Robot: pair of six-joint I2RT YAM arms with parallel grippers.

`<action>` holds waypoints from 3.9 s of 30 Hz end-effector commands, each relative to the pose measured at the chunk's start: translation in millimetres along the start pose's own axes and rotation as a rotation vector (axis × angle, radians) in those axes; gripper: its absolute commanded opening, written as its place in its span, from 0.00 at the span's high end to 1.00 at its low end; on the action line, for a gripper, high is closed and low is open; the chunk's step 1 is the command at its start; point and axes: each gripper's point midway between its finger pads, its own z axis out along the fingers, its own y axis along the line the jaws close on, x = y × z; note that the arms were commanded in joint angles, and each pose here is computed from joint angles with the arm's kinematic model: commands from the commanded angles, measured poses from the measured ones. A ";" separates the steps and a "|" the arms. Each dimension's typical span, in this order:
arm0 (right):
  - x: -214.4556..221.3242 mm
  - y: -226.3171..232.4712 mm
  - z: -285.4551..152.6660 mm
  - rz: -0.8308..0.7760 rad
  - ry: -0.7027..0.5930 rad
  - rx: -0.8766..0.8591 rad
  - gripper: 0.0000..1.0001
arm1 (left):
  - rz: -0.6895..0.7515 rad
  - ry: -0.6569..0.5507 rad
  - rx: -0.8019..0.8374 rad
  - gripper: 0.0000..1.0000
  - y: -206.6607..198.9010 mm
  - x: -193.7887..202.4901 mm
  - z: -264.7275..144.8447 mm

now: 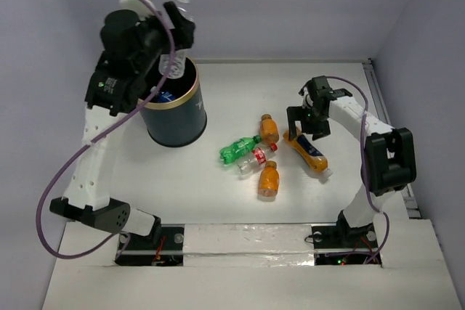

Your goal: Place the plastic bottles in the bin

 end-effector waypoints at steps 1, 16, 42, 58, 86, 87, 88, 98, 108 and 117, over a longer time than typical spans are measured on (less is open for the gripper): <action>-7.9 2.6 5.8 -0.016 0.019 -0.017 0.01 | -0.083 -0.101 -0.044 0.49 29.7 -33.6 -10.1; -22.5 -15.6 13.6 0.030 -0.036 0.097 0.37 | -0.196 -0.103 -0.255 0.40 153.3 24.3 15.8; -144.0 233.3 -354.5 0.015 -0.893 -0.831 0.41 | -0.150 0.146 0.069 0.51 29.7 121.4 -57.1; -253.9 376.3 -351.4 0.267 -1.066 -1.145 0.40 | -0.392 0.426 -0.069 0.59 68.4 284.0 -142.9; -169.1 275.5 -234.9 0.138 -0.965 -0.681 0.93 | -0.116 0.570 0.162 0.26 7.4 326.1 -96.3; -165.9 252.5 -224.9 0.152 -0.953 -0.648 0.93 | -0.094 0.598 0.155 0.25 5.1 335.7 -89.4; -152.4 238.5 -235.7 0.143 -0.957 -0.660 0.93 | -0.065 0.602 0.170 0.24 0.0 336.5 -85.7; -54.7 134.0 -120.2 0.100 -0.692 -0.366 0.64 | 0.142 0.725 0.212 0.18 -20.1 374.1 -31.6; -48.8 104.2 -61.2 0.068 -0.507 -0.267 0.07 | 0.271 0.894 0.189 0.16 -4.1 429.6 -8.1; -47.5 104.9 -5.3 0.014 -0.341 -0.229 0.01 | 0.314 0.973 0.092 0.17 20.3 464.3 -3.2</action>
